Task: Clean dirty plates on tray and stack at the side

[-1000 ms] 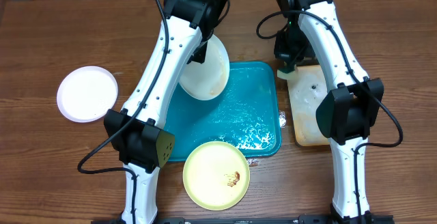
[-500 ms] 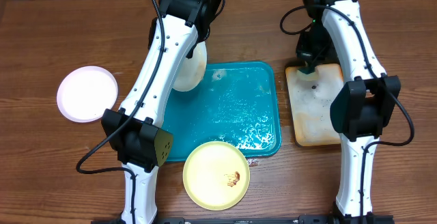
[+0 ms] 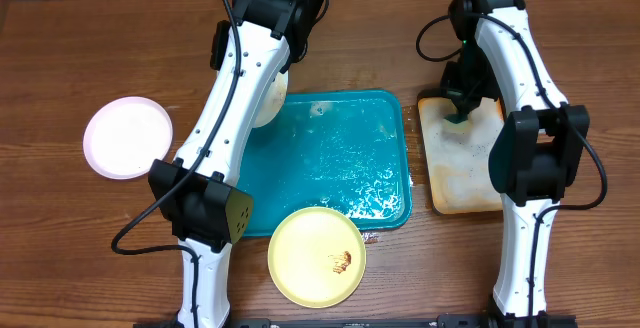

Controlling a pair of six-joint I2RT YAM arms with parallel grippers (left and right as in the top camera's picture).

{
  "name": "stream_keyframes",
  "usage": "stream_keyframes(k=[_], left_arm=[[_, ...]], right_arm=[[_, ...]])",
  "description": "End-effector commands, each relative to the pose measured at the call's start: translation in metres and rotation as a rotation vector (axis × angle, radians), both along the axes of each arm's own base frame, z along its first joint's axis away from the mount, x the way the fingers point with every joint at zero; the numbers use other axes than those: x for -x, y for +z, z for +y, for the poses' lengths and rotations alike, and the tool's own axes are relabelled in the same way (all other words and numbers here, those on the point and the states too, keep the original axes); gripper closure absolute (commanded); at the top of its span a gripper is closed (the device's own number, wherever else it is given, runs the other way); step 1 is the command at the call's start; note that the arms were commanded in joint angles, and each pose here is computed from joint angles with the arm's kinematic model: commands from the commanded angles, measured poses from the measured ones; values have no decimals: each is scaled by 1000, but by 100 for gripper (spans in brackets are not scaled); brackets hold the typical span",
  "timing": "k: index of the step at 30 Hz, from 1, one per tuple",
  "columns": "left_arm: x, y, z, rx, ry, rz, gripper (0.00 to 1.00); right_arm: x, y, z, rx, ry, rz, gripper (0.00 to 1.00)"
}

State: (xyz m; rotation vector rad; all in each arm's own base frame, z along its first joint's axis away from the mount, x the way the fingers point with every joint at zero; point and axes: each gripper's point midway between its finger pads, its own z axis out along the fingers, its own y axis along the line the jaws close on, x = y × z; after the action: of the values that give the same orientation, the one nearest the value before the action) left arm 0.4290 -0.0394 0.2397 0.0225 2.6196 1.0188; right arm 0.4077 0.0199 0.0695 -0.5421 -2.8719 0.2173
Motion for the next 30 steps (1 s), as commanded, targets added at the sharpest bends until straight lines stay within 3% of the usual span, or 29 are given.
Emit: stream_keyframes(k=[1,9,24,30], left_arm=[[4,13,22,-51,66,-60,96],[10,-7,47,-95,130,-2,96],[18,2,-39,-207,-111,-26,96],[19,7,-49,-258,-145,-49,96]], right_arm=[[2,4,-11,11,-27,-5,96],[3,3,-15,10,-49,-3,96],[2,3,-15,11,-52,-4,96],[2,3,-15,11,-53,-4,96]])
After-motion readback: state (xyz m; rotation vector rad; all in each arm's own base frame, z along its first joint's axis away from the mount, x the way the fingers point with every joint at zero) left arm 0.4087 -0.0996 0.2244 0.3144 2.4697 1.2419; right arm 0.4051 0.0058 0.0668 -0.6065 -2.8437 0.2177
